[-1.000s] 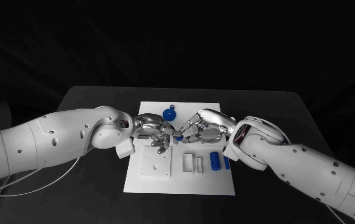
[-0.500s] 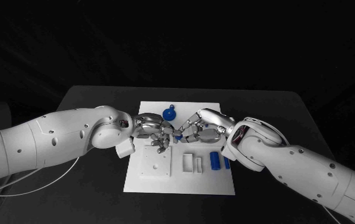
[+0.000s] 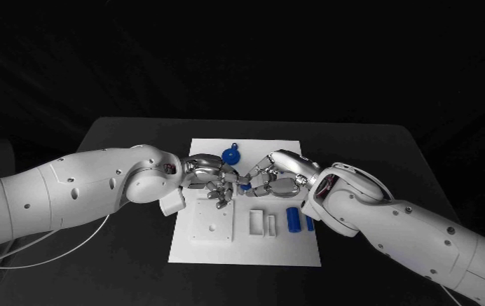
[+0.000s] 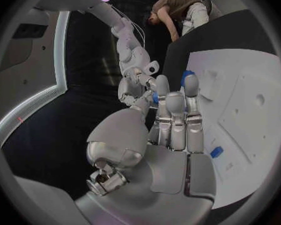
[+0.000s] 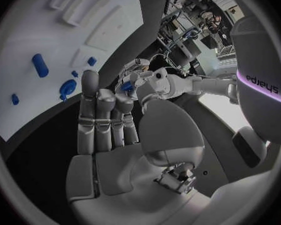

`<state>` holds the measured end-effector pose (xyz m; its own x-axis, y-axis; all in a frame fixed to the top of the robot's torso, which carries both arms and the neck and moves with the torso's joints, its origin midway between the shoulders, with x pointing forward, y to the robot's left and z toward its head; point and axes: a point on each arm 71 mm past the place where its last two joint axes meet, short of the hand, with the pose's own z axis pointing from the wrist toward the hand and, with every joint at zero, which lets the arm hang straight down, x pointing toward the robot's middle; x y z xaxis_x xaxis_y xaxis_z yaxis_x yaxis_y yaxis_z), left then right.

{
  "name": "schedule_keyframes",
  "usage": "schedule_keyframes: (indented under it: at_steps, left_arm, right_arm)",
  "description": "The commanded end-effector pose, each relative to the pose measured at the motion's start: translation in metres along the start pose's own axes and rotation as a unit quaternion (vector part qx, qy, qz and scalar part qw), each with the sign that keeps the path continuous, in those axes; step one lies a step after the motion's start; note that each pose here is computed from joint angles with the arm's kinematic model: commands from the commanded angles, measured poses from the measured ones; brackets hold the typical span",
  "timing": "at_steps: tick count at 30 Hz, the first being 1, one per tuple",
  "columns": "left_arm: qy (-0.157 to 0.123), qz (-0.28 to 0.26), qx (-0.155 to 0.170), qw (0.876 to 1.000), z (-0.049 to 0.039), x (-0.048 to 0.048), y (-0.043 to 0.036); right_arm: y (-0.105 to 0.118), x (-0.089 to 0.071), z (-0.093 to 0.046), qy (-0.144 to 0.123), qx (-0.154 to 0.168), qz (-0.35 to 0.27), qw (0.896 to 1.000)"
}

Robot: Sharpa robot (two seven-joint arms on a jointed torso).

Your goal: Assemble the parts on the task board

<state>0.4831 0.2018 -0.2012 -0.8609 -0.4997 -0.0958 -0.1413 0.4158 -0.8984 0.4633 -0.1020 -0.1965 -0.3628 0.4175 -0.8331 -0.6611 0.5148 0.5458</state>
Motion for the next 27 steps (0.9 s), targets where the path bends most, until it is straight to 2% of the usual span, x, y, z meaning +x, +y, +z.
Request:
schedule_keyframes:
  at_steps: [1,15,27]
  left_arm:
    - [-0.002,-0.008,0.016,1.000,0.0008,-0.0001,-0.0043]
    - [-0.012,-0.002,0.009,1.000,0.0004,-0.0017,-0.0030]
    - [-0.024,0.021,0.001,0.999,0.0011,-0.0022,-0.0025]
  right_arm:
    - [0.0005,0.0024,0.0000,0.002,-0.003,-0.013,1.000]
    - [0.0000,0.0007,-0.0005,-0.018,-0.002,0.012,1.000]
    - [-0.0013,0.0011,-0.0008,-0.015,0.003,0.021,1.000]
